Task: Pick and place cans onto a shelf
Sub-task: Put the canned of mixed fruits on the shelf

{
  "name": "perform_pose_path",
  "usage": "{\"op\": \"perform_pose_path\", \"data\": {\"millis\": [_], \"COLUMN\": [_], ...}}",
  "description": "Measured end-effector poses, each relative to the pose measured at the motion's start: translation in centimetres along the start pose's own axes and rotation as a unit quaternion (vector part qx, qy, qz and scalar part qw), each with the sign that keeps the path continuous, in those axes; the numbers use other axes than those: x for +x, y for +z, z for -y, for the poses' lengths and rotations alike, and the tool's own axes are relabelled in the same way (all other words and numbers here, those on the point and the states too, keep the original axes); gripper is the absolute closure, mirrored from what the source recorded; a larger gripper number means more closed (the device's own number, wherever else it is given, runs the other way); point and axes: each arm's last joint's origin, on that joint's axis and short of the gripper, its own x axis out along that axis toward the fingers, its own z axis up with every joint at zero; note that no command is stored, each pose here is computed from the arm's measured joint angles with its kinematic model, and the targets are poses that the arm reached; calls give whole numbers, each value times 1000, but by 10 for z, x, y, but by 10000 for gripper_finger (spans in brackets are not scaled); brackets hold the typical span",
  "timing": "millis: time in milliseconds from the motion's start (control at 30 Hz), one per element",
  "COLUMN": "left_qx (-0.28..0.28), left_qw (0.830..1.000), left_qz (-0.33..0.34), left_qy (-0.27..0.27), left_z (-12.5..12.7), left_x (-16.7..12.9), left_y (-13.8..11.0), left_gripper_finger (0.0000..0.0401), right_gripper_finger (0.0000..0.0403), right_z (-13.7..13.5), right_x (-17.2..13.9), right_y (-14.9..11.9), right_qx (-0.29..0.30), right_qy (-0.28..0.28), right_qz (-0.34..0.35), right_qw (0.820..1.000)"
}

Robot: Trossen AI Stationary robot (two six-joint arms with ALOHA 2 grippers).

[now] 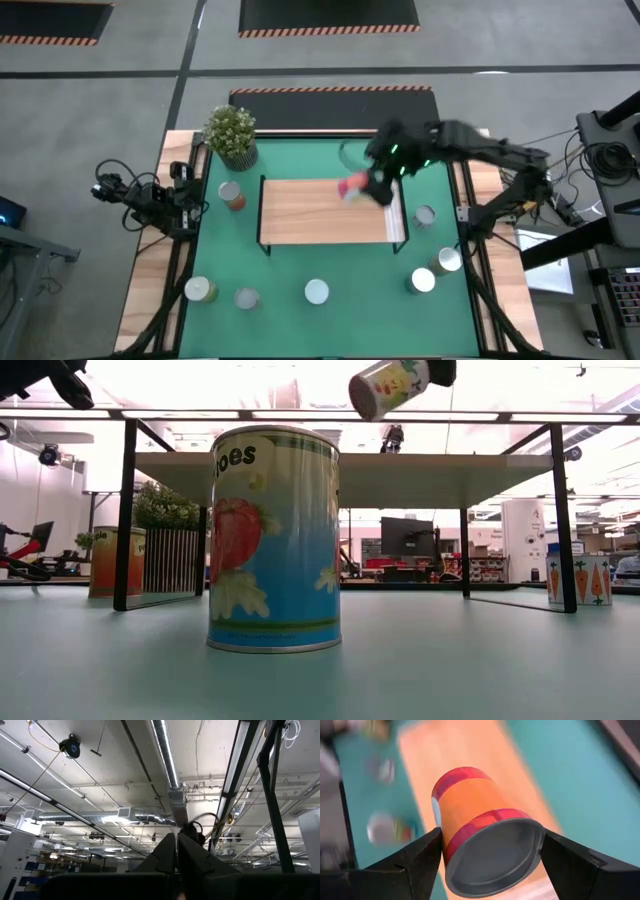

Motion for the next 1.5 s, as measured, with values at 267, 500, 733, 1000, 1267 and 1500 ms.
{"op": "perform_pose_path", "data": {"millis": [267,500,733,1000,1267,1500], "left_qx": [-1,-1,-2,-4,-5,-4], "left_qw": [1000,1000,1000,1000,1000,1000], "left_qz": [0,0,0,0,-1,-3], "left_qy": [0,0,0,0,0,-1], "left_z": [0,0,0,0,0,0], "left_x": [0,0,0,0,0,0], "left_y": [0,0,0,0,0,-1], "left_gripper_finger": [401,401,401,401,401,401], "right_gripper_finger": [111,105,64,44,64,121], "right_z": [-17,-17,-18,-19,-19,-18], "right_x": [44,59,62,61,42,11], "right_y": [-6,-5,-3,1,-1,-6], "right_qx": [-44,-41,-40,-40,-58,-78], "right_qy": [-59,-65,-64,-56,-47,-34], "right_qz": [-88,-106,-103,-79,-57,-10], "right_qw": [993,991,992,995,996,996]}}
